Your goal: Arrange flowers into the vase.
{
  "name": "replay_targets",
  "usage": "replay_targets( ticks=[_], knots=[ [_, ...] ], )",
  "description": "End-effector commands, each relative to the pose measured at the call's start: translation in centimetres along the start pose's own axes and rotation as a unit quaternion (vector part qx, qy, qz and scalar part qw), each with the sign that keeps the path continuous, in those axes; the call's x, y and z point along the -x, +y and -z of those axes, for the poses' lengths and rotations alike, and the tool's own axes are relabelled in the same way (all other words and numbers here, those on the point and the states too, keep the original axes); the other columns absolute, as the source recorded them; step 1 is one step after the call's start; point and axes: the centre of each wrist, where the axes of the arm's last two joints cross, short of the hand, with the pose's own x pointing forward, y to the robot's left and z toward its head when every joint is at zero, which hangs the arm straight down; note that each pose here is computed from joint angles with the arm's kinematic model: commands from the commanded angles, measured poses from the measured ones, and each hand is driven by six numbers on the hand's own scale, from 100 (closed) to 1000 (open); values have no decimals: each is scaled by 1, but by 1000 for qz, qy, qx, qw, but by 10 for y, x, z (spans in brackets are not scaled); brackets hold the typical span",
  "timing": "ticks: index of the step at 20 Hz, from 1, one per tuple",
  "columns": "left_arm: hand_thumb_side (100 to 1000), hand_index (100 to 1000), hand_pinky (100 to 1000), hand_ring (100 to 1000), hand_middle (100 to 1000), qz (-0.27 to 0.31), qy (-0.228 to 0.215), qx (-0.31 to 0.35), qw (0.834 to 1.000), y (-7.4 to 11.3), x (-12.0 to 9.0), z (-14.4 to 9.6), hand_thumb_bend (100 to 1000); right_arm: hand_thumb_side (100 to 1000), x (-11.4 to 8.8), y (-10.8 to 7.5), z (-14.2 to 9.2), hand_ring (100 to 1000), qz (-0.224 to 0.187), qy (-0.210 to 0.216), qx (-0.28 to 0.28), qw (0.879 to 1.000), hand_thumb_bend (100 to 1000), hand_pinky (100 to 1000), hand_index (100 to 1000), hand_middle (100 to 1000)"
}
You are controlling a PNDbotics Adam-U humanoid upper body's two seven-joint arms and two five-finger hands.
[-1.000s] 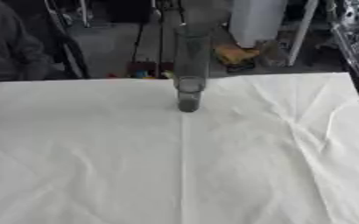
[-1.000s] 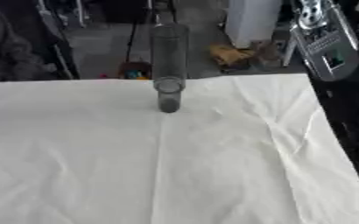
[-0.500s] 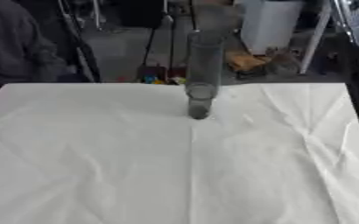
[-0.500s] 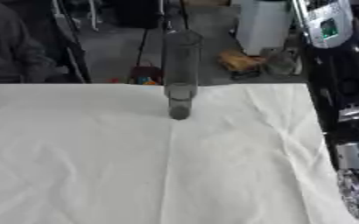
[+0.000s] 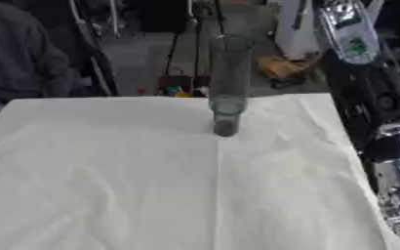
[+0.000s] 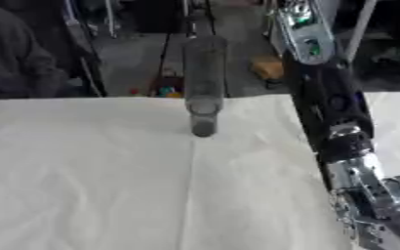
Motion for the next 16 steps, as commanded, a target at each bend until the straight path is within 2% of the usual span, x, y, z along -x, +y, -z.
replay_targets(
  ticks=[1, 5, 9, 16],
  knots=[
    [733, 595, 694, 687, 752, 3, -18, 4, 1000, 2, -11, 4, 928, 985, -11, 2, 6, 100, 25, -36, 0, 999, 100, 100, 122, 100],
    [733, 595, 694, 687, 751, 0, -21, 7, 1000, 1, -12, 6, 930, 982, -16, 15, 5, 100, 57, -56, -12, 997, 100, 100, 122, 100],
    [733, 595, 694, 687, 751, -3, -25, 10, 1000, -1, -14, 8, 932, 988, -15, 26, 3, 100, 87, -55, -26, 994, 100, 100, 122, 100],
    [732, 594, 694, 687, 750, -5, -31, 11, 999, -2, -16, 9, 934, 1000, -5, 25, -3, 100, 124, -36, -38, 991, 100, 100, 123, 100]
  ],
)
